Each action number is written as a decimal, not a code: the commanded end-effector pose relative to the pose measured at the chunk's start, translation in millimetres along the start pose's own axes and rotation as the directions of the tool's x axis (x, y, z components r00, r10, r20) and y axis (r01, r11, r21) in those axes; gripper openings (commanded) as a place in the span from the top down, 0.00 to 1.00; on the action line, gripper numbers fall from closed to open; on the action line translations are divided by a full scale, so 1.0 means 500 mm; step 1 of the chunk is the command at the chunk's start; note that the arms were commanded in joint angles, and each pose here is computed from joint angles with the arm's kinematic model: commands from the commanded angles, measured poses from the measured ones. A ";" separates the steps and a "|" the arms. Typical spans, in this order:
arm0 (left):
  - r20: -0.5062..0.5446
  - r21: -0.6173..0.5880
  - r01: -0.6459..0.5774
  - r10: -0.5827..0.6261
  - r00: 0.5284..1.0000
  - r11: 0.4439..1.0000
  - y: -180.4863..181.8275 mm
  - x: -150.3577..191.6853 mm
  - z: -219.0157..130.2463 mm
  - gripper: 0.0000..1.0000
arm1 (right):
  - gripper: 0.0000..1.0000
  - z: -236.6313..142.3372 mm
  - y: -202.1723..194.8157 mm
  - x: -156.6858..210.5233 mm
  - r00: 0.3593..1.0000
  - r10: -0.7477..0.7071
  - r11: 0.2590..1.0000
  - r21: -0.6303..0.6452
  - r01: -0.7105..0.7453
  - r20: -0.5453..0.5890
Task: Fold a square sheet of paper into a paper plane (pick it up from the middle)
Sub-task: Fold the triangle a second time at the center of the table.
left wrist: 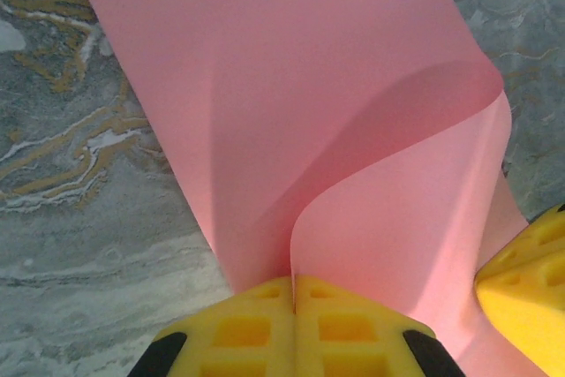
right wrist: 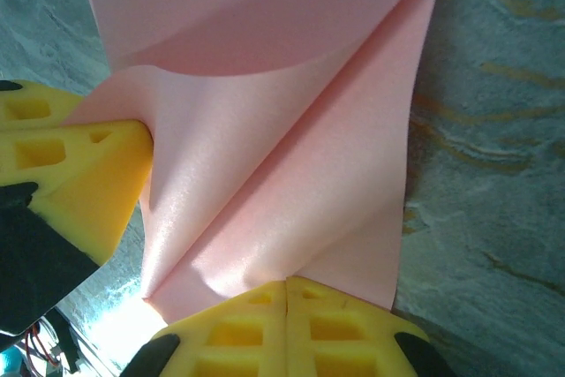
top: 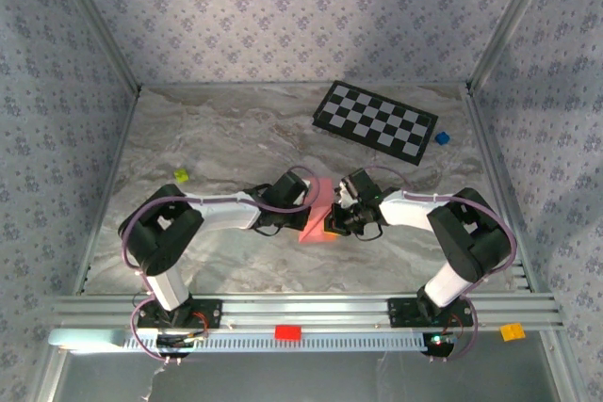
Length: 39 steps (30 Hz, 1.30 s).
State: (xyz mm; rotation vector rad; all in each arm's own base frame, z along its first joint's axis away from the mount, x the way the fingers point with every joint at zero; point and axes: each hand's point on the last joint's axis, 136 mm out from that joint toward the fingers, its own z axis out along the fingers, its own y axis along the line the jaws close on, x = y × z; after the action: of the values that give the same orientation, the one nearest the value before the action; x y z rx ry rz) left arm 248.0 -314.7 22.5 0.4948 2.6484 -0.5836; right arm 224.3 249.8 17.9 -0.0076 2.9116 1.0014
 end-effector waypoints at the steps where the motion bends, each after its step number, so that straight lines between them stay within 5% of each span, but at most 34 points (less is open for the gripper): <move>1: -0.055 0.012 0.000 0.001 0.998 1.000 0.003 0.024 0.018 0.98 | 0.92 0.000 -0.029 0.013 0.999 0.026 0.998 0.052 -0.024 -0.028; 17: -0.092 -0.017 0.115 -0.116 0.989 0.993 -0.006 0.075 0.012 0.99 | 0.90 -0.076 0.045 -0.050 0.974 0.061 0.990 -0.138 -0.031 0.217; 26: -0.088 -0.042 0.108 -0.112 0.990 0.993 -0.010 0.078 0.017 0.99 | 0.99 -0.049 0.085 -0.055 0.979 0.109 0.964 -0.259 -0.062 0.171; 39: -0.096 -0.053 0.082 -0.086 0.992 0.995 -0.009 0.074 0.017 0.99 | 0.99 0.014 0.043 -0.037 0.985 0.138 0.972 -0.205 -0.115 0.104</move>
State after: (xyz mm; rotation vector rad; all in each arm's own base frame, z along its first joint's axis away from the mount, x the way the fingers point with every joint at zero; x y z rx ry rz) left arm 229.4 -329.4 21.8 0.3774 2.6913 -0.6465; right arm 246.4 272.3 36.6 0.2030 2.6984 1.2743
